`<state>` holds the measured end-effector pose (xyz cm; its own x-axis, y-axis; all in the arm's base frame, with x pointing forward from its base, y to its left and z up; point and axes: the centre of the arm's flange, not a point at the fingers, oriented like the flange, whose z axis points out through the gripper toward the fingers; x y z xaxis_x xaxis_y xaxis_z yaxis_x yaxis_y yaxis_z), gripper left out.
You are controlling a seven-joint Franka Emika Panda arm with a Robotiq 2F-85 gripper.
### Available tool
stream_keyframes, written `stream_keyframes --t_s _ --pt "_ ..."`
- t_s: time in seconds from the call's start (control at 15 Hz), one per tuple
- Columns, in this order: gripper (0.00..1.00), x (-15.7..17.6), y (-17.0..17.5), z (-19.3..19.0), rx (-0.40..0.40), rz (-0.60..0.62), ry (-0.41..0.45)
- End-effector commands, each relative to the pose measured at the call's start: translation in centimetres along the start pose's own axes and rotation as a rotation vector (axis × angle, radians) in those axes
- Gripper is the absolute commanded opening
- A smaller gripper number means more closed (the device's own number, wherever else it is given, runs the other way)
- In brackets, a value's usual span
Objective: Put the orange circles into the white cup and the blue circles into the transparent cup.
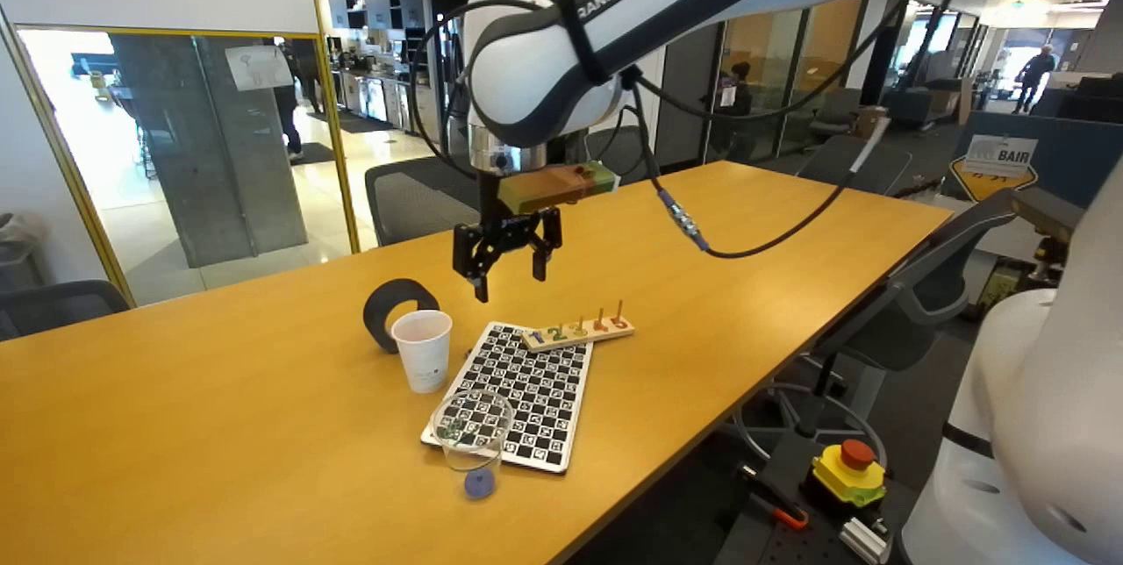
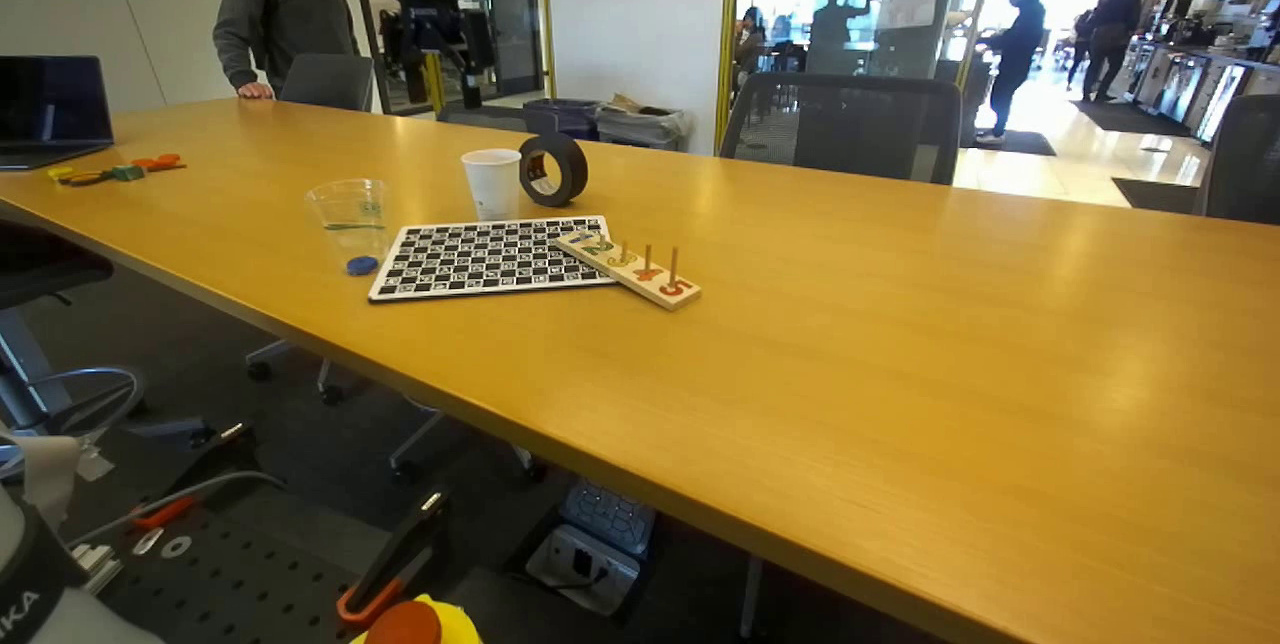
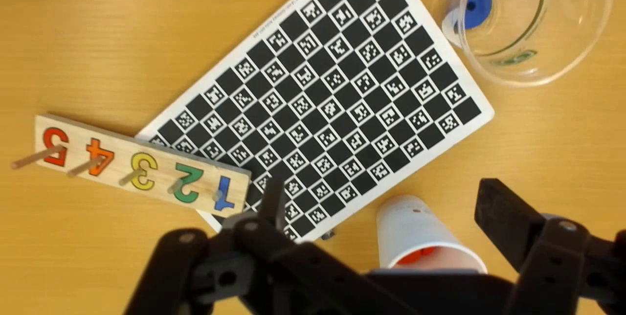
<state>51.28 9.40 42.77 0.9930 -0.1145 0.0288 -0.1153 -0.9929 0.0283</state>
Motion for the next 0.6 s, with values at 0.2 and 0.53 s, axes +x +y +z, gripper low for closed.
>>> stream_keyframes --t_s 0.2,0.53 --pt "1.00 -13.1 4.0 -4.3 -0.010 0.003 0.091" --pt "1.00 -20.5 6.7 -6.5 -0.065 0.017 0.059"
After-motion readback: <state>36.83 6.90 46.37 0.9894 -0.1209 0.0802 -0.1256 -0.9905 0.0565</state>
